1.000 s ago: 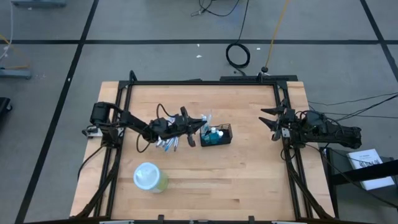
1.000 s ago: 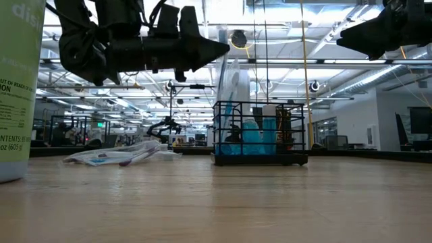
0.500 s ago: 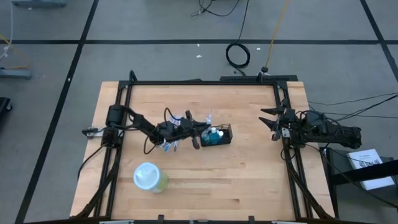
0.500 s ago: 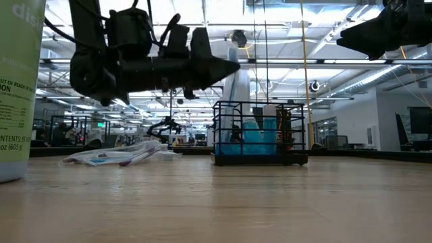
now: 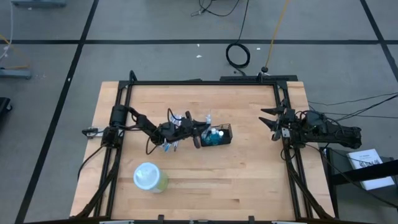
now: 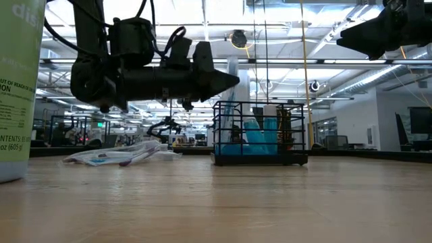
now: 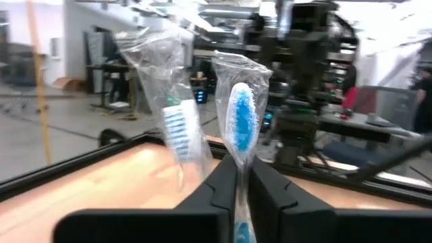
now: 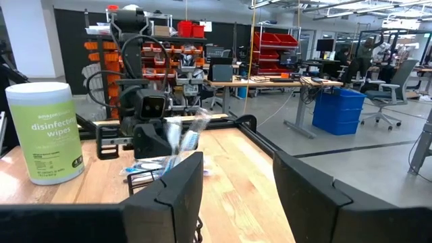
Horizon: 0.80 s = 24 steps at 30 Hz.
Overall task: Pick & Place toothbrushing station
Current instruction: Put the blue toothbrush into the black mesh organizer
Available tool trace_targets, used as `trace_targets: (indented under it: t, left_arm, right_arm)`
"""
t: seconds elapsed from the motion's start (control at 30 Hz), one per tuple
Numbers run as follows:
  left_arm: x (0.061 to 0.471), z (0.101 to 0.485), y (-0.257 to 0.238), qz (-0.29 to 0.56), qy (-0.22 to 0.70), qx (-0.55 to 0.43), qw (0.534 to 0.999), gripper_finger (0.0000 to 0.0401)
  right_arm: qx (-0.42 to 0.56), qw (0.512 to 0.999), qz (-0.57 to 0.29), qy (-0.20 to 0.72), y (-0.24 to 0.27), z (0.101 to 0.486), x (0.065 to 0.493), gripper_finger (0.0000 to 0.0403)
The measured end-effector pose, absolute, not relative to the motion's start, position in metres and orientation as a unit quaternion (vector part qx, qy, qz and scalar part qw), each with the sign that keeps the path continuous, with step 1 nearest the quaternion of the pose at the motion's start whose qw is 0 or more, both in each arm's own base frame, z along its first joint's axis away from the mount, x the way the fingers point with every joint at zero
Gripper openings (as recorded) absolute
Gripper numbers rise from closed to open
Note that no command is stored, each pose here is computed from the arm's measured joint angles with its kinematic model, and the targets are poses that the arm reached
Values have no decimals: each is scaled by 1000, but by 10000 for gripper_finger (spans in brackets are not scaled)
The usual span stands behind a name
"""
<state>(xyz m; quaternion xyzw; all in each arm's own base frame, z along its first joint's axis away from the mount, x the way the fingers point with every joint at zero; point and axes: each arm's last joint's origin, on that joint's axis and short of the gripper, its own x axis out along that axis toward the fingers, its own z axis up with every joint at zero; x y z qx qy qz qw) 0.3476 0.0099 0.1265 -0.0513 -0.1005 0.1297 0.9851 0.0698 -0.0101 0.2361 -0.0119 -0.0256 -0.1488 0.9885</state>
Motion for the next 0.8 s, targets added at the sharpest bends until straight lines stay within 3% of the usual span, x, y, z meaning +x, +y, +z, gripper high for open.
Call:
trace_targets:
  t: [0.17,0.43,0.6,0.8]
  left_arm:
    - [347,122,14,194,-84,-80,974,99]
    - [347,121,7,192,-70,-37,978,193]
    - [347,121,-1,183,-61,8,981,214]
    - [347,121,-7,175,-58,26,982,203]
  right_arm:
    - [-12,988,-149,-26,-10,236,70,171]
    - [-12,988,-149,-26,-10,236,70,171]
    - [-12,988,-149,-26,-10,236,70,171]
    - [-12,988,-149,-25,-10,236,70,171]
